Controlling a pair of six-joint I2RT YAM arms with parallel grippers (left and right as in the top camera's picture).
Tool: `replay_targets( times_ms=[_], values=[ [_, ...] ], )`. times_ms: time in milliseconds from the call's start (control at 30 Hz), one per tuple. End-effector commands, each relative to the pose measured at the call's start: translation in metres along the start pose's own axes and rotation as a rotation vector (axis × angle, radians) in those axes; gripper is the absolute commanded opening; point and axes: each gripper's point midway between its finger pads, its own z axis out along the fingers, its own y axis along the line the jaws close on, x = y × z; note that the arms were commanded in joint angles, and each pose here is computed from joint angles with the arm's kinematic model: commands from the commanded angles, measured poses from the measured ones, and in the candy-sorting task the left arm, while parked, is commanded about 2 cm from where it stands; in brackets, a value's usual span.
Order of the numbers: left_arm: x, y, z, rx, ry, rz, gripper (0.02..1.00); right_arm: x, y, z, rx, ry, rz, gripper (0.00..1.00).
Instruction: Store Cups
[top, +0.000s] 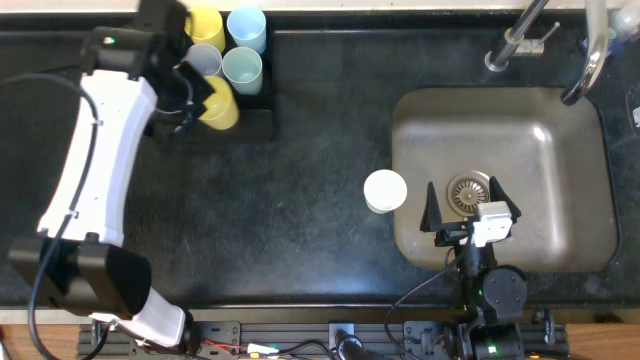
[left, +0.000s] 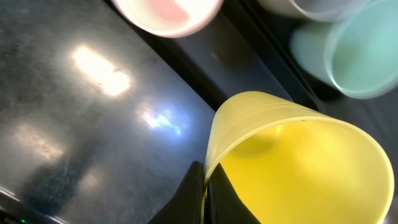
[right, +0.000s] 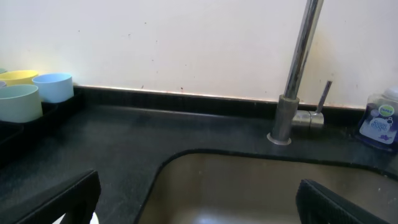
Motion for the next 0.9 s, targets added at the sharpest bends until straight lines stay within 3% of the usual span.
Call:
replay_targets(
  times_ms=[33, 300, 900],
  values=[
    [-0.013, 0.019, 0.020, -0.039, 0.012, -0.115, 0.062, 0.003, 0.001, 0.000, -0.005, 0.000, 0.000, 0.998],
    [-0.036, 0.000, 0.041, 0.026, -0.035, -0.140, 0.062, 0.003, 0.001, 0.000, -0.005, 0.000, 0.000, 0.996],
    [-0.035, 0.007, 0.078, -0.070, 0.008, -0.150, 0.064, 0.003, 0.001, 0.000, -0.005, 0.000, 0.000, 0.998]
  ],
)
